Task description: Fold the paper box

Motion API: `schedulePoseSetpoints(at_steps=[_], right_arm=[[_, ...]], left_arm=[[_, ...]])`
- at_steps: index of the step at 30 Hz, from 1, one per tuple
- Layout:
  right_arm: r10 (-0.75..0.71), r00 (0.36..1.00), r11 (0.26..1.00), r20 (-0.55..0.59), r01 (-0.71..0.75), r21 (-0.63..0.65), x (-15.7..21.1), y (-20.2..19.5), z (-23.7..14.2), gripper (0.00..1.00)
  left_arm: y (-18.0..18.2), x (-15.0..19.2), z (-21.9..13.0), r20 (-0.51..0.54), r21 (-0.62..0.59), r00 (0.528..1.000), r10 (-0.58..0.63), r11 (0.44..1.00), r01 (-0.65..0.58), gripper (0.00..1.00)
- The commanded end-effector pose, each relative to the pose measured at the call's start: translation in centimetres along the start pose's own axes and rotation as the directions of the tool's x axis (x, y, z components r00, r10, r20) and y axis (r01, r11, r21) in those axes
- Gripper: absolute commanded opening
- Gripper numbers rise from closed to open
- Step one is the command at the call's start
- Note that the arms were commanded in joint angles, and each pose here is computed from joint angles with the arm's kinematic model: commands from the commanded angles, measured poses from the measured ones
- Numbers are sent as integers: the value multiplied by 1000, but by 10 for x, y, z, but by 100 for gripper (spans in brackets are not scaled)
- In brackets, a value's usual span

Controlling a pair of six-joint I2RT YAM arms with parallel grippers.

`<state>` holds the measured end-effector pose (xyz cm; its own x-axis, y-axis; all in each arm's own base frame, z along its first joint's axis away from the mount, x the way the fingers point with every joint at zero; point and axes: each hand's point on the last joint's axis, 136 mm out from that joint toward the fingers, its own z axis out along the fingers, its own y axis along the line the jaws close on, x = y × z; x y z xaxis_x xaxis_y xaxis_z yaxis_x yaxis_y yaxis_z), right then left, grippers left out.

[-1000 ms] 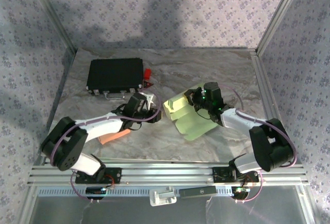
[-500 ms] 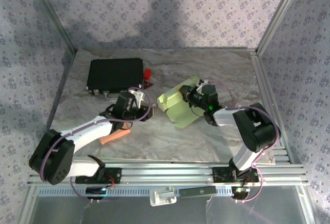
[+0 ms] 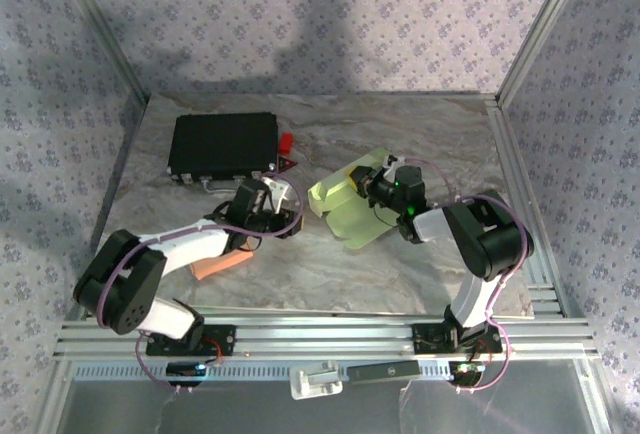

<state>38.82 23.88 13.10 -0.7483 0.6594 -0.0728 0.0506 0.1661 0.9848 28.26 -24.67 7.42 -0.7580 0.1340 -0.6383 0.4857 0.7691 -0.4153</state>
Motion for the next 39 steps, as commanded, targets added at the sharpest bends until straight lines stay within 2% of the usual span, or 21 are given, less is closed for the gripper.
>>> schedulePoseSetpoints(at_steps=[1, 7, 21, 39], right_arm=[[-5, 1000, 1000, -26, 5, -1, 2, -7, 0, 0], [12, 1000, 1000, -26, -12, -6, 1, -16, -4, 0], [5, 999, 1000, -43, -6, -15, 3, -5, -2, 0], [-5, 999, 999, -52, 3, -36, 7, 8, 1, 0]], left_arm=[[-14, -27, 5, 69, 66, 996, 52, 996, -57, 39], [-19, -32, 10, 92, 95, 994, 65, 993, -74, 38], [-29, -43, 27, 127, 138, 985, 116, 981, -133, 38], [-40, -44, 39, 124, 179, 977, 172, 965, -193, 34]])
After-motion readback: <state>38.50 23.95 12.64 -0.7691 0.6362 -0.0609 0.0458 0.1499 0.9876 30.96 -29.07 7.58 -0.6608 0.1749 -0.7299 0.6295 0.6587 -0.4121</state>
